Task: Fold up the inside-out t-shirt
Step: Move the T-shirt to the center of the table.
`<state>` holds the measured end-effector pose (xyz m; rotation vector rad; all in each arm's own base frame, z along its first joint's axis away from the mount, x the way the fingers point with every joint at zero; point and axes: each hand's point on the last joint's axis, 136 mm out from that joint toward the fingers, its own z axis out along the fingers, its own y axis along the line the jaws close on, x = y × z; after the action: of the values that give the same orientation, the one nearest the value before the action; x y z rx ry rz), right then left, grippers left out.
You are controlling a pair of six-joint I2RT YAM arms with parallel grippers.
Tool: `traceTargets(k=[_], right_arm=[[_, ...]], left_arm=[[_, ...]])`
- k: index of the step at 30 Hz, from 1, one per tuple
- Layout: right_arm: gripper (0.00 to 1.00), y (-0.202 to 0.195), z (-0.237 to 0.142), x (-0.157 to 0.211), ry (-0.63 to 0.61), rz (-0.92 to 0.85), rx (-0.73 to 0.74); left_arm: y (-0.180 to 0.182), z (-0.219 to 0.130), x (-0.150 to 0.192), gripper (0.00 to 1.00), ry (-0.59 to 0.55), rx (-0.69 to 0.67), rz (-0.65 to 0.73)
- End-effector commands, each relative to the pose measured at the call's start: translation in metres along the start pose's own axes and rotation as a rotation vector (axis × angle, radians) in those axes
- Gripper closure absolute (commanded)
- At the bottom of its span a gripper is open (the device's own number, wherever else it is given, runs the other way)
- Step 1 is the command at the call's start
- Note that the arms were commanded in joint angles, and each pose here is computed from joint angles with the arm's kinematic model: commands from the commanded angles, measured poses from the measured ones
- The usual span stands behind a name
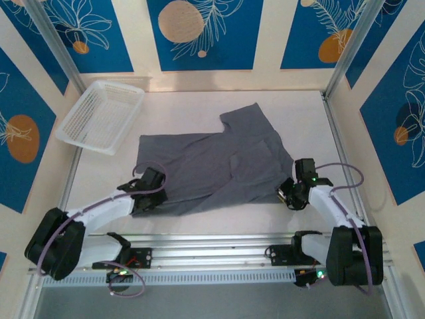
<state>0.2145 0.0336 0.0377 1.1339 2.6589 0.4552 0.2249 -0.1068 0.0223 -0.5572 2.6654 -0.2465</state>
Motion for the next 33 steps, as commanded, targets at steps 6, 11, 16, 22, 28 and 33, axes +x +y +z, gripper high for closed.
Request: traceTargets(k=[6, 11, 16, 22, 28, 33], right_arm=[[0.65, 0.149, -0.059, -0.115, -0.285, -0.436, -0.185], [0.61, 0.186, -0.019, -0.191, -0.296, -0.569, 0.022], [0.55, 0.201, 0.029, -0.224, -0.214, -0.632, 0.148], [0.53, 0.212, 0.086, -0.228, -0.114, -0.777, 0.249], [0.52, 0.222, 0.109, -0.222, -0.047, -0.810, 0.201], [0.53, 0.217, 0.126, -0.216, 0.024, -0.798, 0.169]], left_arm=[[-0.038, -0.067, -0.099, 0.37, -0.364, -0.026, 0.156], [-0.082, -0.084, -0.124, 0.37, -0.391, 0.062, 0.314], [-0.106, -0.081, -0.110, 0.35, -0.354, 0.211, 0.432], [-0.105, -0.069, -0.100, 0.33, -0.315, 0.237, 0.445], [-0.101, -0.068, -0.102, 0.29, -0.320, 0.220, 0.444], [-0.100, -0.062, -0.105, 0.28, -0.306, 0.194, 0.440]])
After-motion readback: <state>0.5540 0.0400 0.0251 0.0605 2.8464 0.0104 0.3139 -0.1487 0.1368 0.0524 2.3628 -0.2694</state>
